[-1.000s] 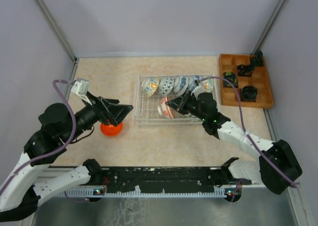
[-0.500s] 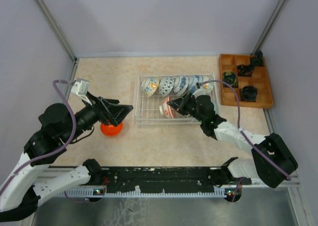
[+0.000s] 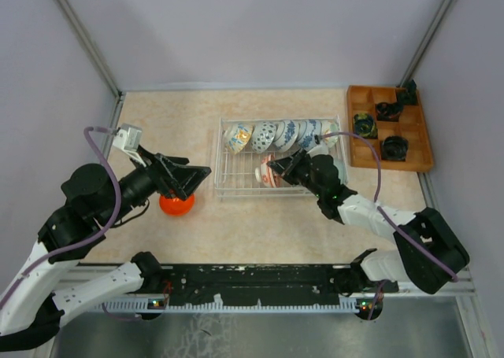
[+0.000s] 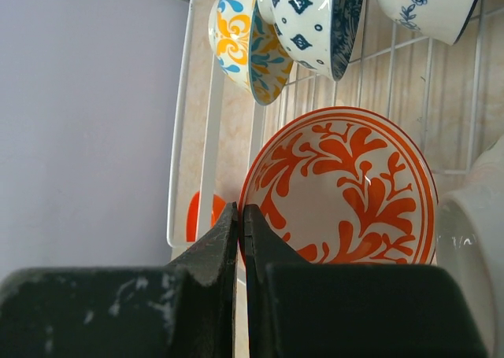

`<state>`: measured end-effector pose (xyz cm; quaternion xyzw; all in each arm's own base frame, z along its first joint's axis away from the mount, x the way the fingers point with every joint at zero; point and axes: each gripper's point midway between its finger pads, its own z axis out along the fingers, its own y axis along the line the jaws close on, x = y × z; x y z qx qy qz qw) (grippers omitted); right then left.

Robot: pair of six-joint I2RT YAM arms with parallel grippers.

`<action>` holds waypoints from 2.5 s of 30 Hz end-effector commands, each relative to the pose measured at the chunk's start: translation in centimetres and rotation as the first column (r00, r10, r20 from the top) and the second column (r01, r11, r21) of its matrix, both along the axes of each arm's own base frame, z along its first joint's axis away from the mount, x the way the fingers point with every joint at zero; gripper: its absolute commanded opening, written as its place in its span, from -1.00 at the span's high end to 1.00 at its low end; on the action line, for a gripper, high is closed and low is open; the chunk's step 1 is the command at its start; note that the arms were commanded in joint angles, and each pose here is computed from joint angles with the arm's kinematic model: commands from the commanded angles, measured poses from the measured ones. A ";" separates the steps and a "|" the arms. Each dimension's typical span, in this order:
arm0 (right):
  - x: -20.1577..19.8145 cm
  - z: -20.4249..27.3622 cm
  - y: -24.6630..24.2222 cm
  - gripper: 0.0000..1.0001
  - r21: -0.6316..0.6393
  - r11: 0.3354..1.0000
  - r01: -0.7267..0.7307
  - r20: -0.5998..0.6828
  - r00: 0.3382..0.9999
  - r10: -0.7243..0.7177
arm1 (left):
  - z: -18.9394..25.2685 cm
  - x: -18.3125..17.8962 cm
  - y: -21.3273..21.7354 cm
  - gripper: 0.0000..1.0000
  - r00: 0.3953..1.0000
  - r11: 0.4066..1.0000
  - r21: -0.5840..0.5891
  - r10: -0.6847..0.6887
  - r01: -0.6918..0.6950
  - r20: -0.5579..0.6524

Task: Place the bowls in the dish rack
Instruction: Place the bowl in the dish rack.

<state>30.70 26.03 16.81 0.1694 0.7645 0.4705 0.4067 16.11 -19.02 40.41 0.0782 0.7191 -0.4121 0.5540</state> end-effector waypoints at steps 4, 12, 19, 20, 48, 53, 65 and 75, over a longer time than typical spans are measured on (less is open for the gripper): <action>0.9 1.8 0.2 1.00 0.087 0.996 0.028 0.060 0.998 -0.033 | 0.4 0.1 0.0 -0.99 1.000 1.000 -0.005 -0.002 0.002 0.024; 0.9 1.9 0.6 1.00 0.124 0.992 0.016 0.056 0.998 -0.023 | 0.4 0.0 0.1 -0.99 1.000 1.000 -0.003 0.000 0.000 0.025; 1.0 2.0 0.9 1.00 0.149 0.989 0.009 0.051 0.999 -0.017 | 0.4 0.1 0.0 -0.99 1.000 1.000 -0.002 -0.003 0.003 0.024; 1.0 1.9 0.9 1.00 0.152 0.988 0.009 0.048 0.999 -0.017 | 0.4 0.1 0.0 -0.99 1.000 1.000 -0.003 -0.003 0.003 0.024; -0.2 -1.6 -1.2 1.00 0.074 0.994 0.078 -0.035 0.997 -0.075 | 0.0 0.3 -0.7 -0.99 1.000 1.000 0.004 -0.017 0.017 0.012; -0.7 -2.2 -2.0 1.00 0.027 0.995 0.093 -0.046 0.995 -0.092 | -0.3 0.4 -0.9 -0.99 1.000 1.000 0.005 -0.021 0.021 0.007; -1.2 -2.4 -4.2 1.00 -0.118 0.984 0.132 -0.026 0.990 -0.136 | -1.2 0.5 -1.3 -0.99 1.000 1.000 0.005 -0.029 0.029 -0.005; -1.4 -2.4 -6.0 0.76 -0.246 0.955 0.164 -0.023 0.984 -0.174 | -2.6 1.1 -2.5 -0.99 0.999 0.999 0.014 -0.044 0.044 -0.032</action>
